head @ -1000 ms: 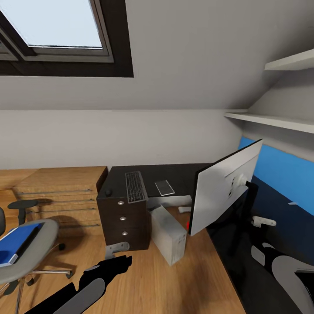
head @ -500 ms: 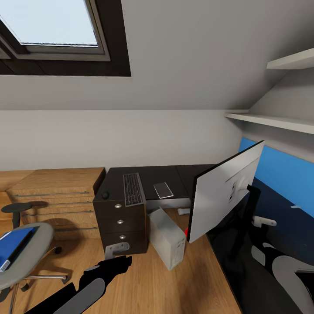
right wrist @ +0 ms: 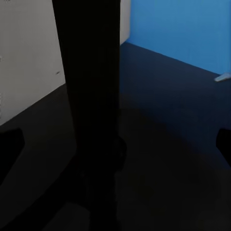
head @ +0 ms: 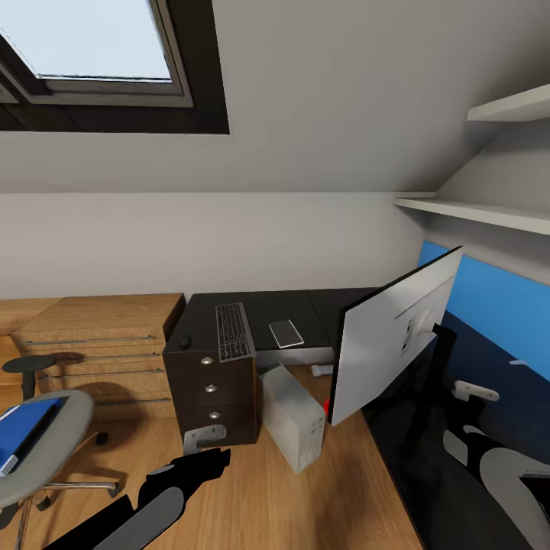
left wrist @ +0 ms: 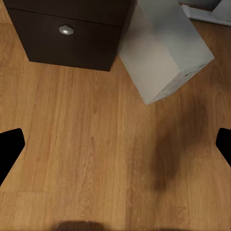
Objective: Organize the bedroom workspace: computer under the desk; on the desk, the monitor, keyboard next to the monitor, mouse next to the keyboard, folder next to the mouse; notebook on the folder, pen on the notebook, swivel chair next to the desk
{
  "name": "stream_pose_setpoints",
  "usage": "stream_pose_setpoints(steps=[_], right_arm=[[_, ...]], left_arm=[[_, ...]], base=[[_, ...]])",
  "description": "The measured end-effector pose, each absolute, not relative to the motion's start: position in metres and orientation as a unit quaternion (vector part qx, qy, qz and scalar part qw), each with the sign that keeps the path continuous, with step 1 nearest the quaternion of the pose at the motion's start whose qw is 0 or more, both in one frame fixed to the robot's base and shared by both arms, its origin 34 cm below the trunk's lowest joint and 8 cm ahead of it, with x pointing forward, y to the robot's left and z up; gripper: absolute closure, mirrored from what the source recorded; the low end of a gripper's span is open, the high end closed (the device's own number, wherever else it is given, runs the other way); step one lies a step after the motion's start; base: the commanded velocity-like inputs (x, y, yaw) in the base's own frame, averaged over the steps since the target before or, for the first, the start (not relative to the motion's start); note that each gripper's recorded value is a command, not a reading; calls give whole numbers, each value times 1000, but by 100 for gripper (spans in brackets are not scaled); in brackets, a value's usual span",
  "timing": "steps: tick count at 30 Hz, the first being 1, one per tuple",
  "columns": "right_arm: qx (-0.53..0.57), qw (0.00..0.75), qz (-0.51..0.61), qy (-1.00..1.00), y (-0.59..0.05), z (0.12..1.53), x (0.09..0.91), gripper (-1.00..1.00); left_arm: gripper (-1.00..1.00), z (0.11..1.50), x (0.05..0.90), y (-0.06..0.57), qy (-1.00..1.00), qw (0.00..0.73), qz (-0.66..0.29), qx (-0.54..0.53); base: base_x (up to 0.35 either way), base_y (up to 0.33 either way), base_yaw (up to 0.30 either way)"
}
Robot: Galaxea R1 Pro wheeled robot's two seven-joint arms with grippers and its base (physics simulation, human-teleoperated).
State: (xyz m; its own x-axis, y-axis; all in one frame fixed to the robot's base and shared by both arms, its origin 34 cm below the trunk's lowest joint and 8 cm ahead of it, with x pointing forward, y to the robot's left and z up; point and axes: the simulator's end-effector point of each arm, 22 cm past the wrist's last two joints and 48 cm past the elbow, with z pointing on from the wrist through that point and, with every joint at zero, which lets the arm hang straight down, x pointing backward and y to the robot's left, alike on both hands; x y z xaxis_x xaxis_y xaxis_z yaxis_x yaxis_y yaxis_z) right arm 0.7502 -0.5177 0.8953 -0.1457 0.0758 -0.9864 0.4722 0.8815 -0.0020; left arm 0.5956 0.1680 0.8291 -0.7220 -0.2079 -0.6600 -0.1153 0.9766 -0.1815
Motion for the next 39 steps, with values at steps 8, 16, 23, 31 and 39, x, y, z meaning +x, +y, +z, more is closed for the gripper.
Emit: stream_pose_setpoints(steps=[8, 16, 23, 31, 39], right_arm=[[186, 629, -159, 738, -519, 897, 750, -100], [187, 629, -159, 738, -519, 897, 750, -100], [187, 627, -160, 739, -520, 896, 749, -100], [188, 625, -162, 740, -523, 896, 748, -100], [188, 625, -163, 740, -525, 896, 748, -100]], left_arm=[[-100, 829, 596, 169, 926, 362, -63, -88], [-100, 827, 595, 170, 926, 361, -61, -89], [-100, 823, 596, 175, 927, 358, -56, -90], [-100, 822, 596, 175, 928, 358, -55, -91], [-100, 821, 595, 177, 928, 357, -52, -92]], base=[[0, 0, 0], [123, 0, 0], [54, 0, 0], [11, 0, 0], [151, 0, 0]])
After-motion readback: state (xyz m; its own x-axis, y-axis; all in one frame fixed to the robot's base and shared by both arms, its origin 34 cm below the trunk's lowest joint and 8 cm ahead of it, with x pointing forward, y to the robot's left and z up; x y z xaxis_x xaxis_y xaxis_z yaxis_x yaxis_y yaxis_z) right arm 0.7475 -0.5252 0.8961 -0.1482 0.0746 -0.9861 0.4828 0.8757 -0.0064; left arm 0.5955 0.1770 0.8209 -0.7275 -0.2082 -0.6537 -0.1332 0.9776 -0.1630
